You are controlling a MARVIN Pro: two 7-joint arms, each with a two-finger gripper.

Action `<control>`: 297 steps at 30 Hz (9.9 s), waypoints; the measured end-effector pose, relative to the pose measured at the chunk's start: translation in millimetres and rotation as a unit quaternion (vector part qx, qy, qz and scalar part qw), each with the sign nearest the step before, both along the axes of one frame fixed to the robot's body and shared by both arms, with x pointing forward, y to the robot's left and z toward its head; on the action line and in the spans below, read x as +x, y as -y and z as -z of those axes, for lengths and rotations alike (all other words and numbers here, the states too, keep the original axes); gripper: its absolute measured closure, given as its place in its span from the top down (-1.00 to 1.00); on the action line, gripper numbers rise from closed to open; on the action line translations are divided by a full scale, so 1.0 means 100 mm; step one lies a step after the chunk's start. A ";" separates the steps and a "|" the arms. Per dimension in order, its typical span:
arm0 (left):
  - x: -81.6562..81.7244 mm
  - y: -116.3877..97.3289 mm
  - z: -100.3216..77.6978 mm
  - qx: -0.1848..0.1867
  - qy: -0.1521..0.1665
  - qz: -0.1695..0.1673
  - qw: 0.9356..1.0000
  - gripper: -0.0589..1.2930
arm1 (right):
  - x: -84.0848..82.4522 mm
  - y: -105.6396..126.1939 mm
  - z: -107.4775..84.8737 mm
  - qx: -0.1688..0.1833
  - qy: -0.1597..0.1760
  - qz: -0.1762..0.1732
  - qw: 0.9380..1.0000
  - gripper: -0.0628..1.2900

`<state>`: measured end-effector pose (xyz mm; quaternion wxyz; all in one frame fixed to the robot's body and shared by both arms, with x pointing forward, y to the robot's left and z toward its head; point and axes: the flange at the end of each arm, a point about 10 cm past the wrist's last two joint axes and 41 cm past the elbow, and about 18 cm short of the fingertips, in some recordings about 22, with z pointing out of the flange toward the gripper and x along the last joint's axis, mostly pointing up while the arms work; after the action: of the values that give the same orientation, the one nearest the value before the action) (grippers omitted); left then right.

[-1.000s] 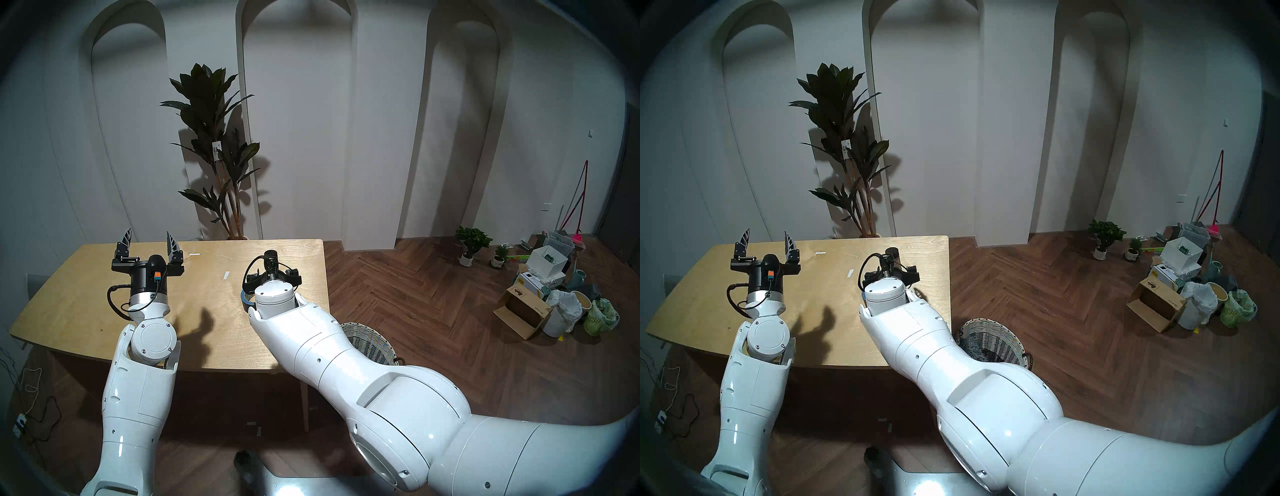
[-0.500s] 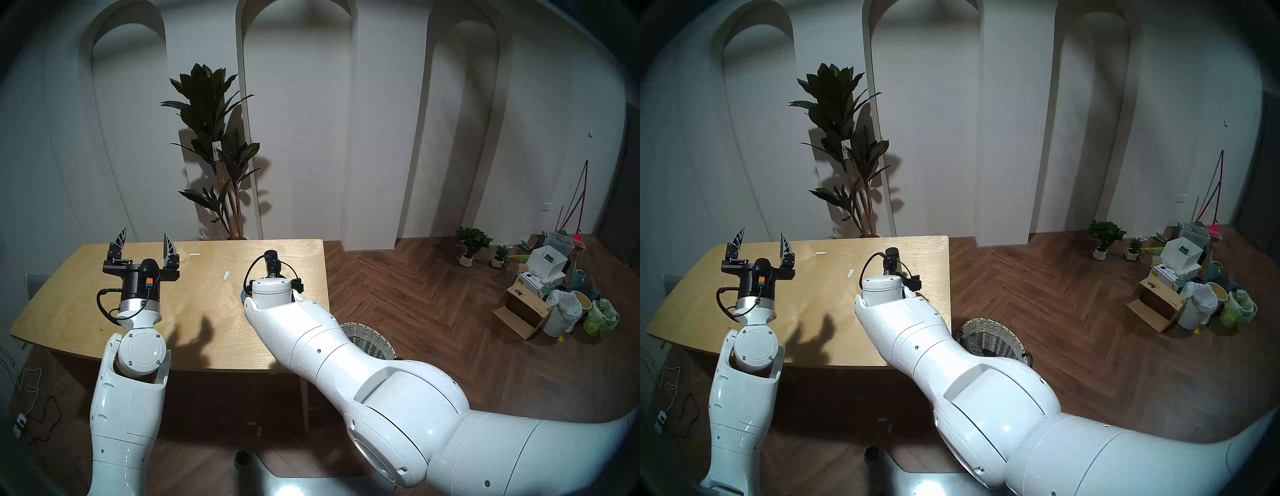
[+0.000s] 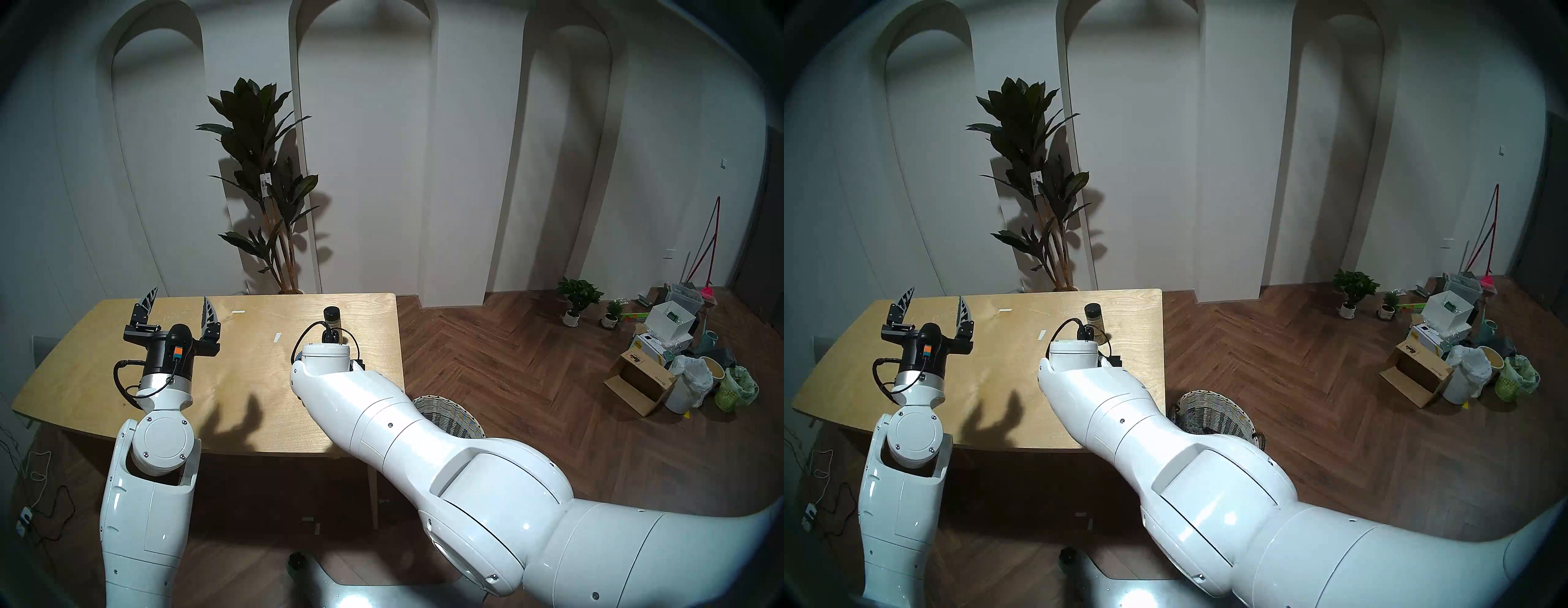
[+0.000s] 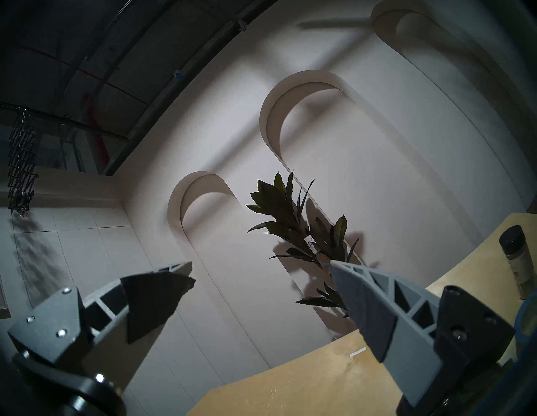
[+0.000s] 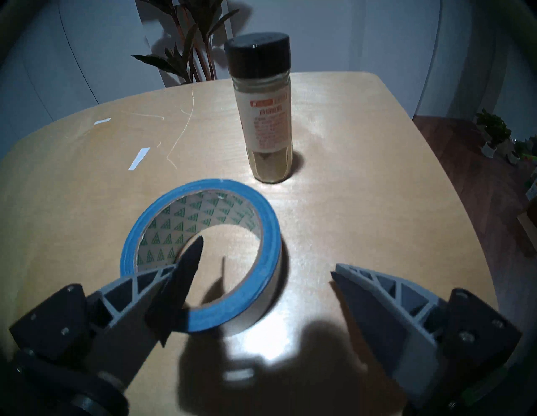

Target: Load the items into the basket from the rear

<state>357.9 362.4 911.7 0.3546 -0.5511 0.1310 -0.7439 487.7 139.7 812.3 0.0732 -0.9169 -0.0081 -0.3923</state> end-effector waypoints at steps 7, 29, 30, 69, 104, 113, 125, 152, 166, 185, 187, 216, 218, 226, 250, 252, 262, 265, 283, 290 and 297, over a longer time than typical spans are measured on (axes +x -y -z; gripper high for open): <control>-0.07 0.02 0.01 -0.009 -0.024 0.007 1.000 0.93 | -0.02 -0.03 -0.02 0.021 -0.015 0.020 0.999 0.94; -0.15 0.05 0.03 -0.036 -0.084 0.022 0.996 0.93 | 0.17 0.03 -0.31 0.082 -0.020 0.105 0.991 0.94; -0.14 0.06 0.03 -0.037 -0.088 0.024 0.995 0.93 | 0.18 0.04 -0.30 0.083 -0.021 0.110 0.990 0.94; -0.13 0.03 0.16 -0.075 -0.155 0.024 0.985 0.93 | 0.06 0.02 0.03 0.091 -0.024 0.131 0.987 0.94; -0.06 0.11 0.16 -0.083 -0.167 0.041 0.982 0.93 | 0.14 0.00 -0.06 0.120 -0.009 0.146 0.982 -0.88; 0.03 0.30 0.08 -0.070 -0.160 0.063 0.983 0.93 | 0.20 0.05 -0.15 0.137 -0.027 0.190 0.972 -0.89; 0.11 0.52 -0.06 -0.055 -0.151 0.071 0.984 0.93 | 0.17 0.14 -0.21 0.129 -0.060 0.256 0.956 -0.89; 0.34 0.96 -0.08 -0.045 -0.149 0.114 0.981 0.93 | 0.69 1.59 -0.47 0.084 0.034 0.383 0.919 -0.92; 0.47 1.13 -0.01 -0.048 -0.150 0.118 0.980 0.93 | 0.72 2.17 -0.01 0.050 0.081 0.321 0.942 -0.92; 0.53 1.28 0.02 -0.048 -0.148 0.121 0.980 0.93 | 0.76 2.53 0.63 -0.010 0.109 0.269 0.957 -0.92; 0.53 1.28 0.02 -0.048 -0.147 0.120 0.981 0.93 | 0.76 2.55 0.66 -0.011 0.109 0.268 0.957 -0.92; 0.73 1.41 0.18 -0.070 -0.174 0.137 0.973 0.93 | 0.78 2.93 0.78 0.024 0.114 0.328 0.937 0.94; 0.78 1.38 0.22 -0.088 -0.181 0.143 0.969 0.93 | 0.80 3.00 0.76 0.026 0.122 0.334 0.934 0.94; 0.98 1.29 0.30 -0.134 -0.190 0.147 0.961 0.93 | 0.88 3.36 0.65 -0.003 0.188 0.319 0.929 0.94; 1.46 1.49 0.70 -0.244 -0.229 0.203 0.920 0.93 | 0.72 5.00 0.35 -0.146 0.370 0.301 0.867 0.94; 1.49 1.51 0.72 -0.253 -0.230 0.209 0.916 0.93 | 0.67 5.08 0.36 -0.153 0.379 0.299 0.862 0.94; 1.63 1.50 0.87 -0.286 -0.234 0.224 0.902 0.93 | 0.50 5.25 0.41 -0.166 0.427 0.275 0.845 0.94; 1.67 1.47 0.90 -0.295 -0.233 0.225 0.899 0.93 | 0.47 5.25 0.42 -0.165 0.442 0.267 0.840 0.94; 1.92 1.34 1.00 -0.328 -0.225 0.221 0.890 0.93 | 0.38 5.17 0.46 -0.155 0.488 0.218 0.831 0.94; 2.01 1.39 1.05 -0.334 -0.230 0.224 0.886 0.93 | 0.39 5.17 0.43 -0.152 0.493 0.210 0.830 0.94; 2.08 1.51 1.12 -0.334 -0.242 0.231 0.881 0.93 | 0.39 5.22 0.40 -0.151 0.498 0.208 0.828 0.94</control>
<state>565.6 211.5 799.8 -0.0755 -0.7536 0.0801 -0.6480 526.9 -381.9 772.8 -0.1632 -0.5768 0.0886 -0.7955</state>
